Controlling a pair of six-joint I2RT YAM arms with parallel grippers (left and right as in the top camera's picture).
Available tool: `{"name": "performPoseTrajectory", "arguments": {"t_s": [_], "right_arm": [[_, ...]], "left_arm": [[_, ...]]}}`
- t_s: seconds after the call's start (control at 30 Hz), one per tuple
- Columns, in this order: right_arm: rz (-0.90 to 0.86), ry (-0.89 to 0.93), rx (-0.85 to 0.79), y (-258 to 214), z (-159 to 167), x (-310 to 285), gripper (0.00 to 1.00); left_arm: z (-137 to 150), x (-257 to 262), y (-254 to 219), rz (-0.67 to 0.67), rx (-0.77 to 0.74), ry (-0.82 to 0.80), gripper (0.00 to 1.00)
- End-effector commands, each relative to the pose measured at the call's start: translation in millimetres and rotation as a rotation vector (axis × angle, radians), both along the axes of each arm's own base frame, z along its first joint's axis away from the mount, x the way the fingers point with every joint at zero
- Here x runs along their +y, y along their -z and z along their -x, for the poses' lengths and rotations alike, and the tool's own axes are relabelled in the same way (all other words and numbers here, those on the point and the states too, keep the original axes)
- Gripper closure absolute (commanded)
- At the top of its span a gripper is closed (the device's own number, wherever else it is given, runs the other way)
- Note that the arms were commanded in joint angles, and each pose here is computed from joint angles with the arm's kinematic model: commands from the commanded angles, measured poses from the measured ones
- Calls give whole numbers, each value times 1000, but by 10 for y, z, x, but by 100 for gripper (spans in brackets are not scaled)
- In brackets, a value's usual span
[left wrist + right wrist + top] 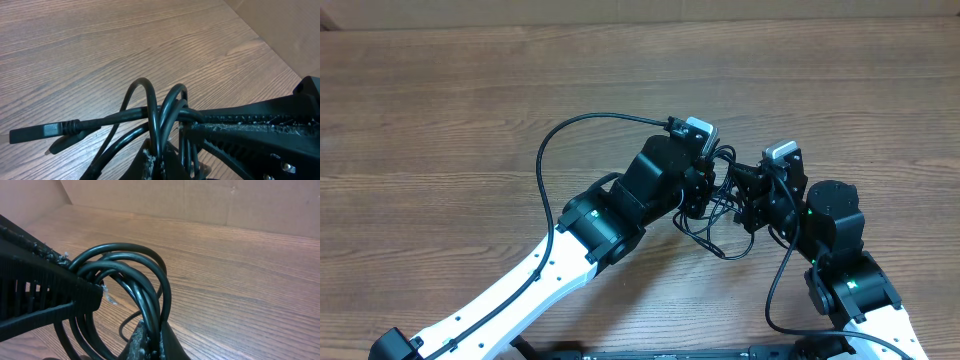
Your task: Untangle cables
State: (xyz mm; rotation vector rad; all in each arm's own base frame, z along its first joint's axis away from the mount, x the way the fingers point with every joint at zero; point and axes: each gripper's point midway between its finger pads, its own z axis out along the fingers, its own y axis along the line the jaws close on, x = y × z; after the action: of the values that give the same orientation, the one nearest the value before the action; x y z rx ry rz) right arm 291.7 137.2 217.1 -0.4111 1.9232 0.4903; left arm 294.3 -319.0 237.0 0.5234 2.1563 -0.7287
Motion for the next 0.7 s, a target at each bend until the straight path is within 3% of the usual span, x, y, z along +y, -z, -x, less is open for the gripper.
{"name": "performPoseTrajectory", "arguments": {"t_s": [0.0, 0.17, 0.33, 0.67], "right_arm": [[-14, -23, -20, -82, 17, 43, 96], [-31, 8, -5, -77, -2, 11, 96], [-72, 170, 48, -19, -91, -190, 96], [-198, 407, 139, 66, -155, -462, 96]], "left_arm": [[22, -41, -147, 25, -32, 27, 96], [-122, 96, -141, 64, 15, -143, 96], [-265, 273, -140, 124, 61, -341, 96], [-315, 340, -150, 225, 135, -468, 95]]}}
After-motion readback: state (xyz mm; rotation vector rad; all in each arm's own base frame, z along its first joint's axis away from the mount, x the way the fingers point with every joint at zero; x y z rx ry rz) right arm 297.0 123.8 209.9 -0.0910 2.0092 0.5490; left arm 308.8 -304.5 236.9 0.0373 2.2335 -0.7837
